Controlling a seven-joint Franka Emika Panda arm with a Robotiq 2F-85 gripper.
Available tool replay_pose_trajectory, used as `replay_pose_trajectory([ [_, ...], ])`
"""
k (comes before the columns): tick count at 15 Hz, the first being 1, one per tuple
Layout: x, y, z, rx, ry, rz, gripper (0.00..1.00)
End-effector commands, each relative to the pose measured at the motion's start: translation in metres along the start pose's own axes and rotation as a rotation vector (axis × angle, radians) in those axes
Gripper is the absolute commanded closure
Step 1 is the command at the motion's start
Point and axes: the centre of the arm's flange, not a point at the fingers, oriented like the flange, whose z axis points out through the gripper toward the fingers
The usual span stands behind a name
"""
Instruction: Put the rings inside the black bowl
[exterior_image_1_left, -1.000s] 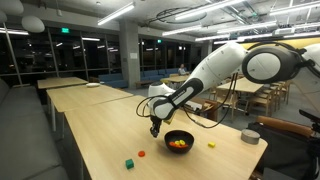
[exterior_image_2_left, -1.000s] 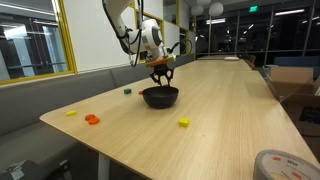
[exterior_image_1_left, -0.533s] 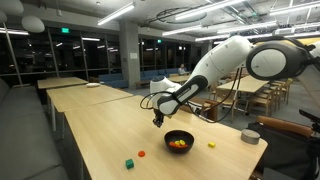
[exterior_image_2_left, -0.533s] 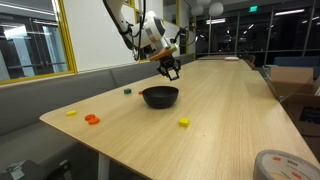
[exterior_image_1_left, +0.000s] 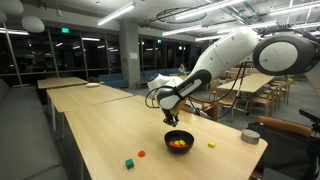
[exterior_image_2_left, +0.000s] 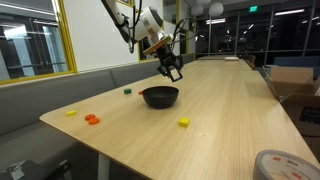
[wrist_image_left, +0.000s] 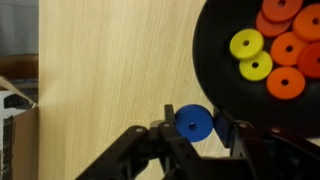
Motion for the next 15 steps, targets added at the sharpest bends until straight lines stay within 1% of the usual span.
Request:
replay_pose_trajectory([
  [1,-0.011,0.003,-0.009,0.122,-0.061,-0.139,0.76],
  [4,-0.01,0.001,-0.007,0.239,-0.028,-0.257,0.76],
  [9,-0.01,0.008,0.0,0.44,-0.035,-0.43,0.76],
  [11,-0.012,0.011,0.003,0.506,-0.042,-0.486,0.76],
  [12,-0.013,0.011,0.004,0.53,-0.051,-0.502,0.57],
  [13,-0.014,0.012,0.006,0.546,-0.057,-0.517,0.32],
  [14,-0.014,0.012,0.006,0.548,-0.056,-0.513,0.31],
  [15,-0.014,0.012,0.006,0.547,-0.047,-0.506,0.24],
])
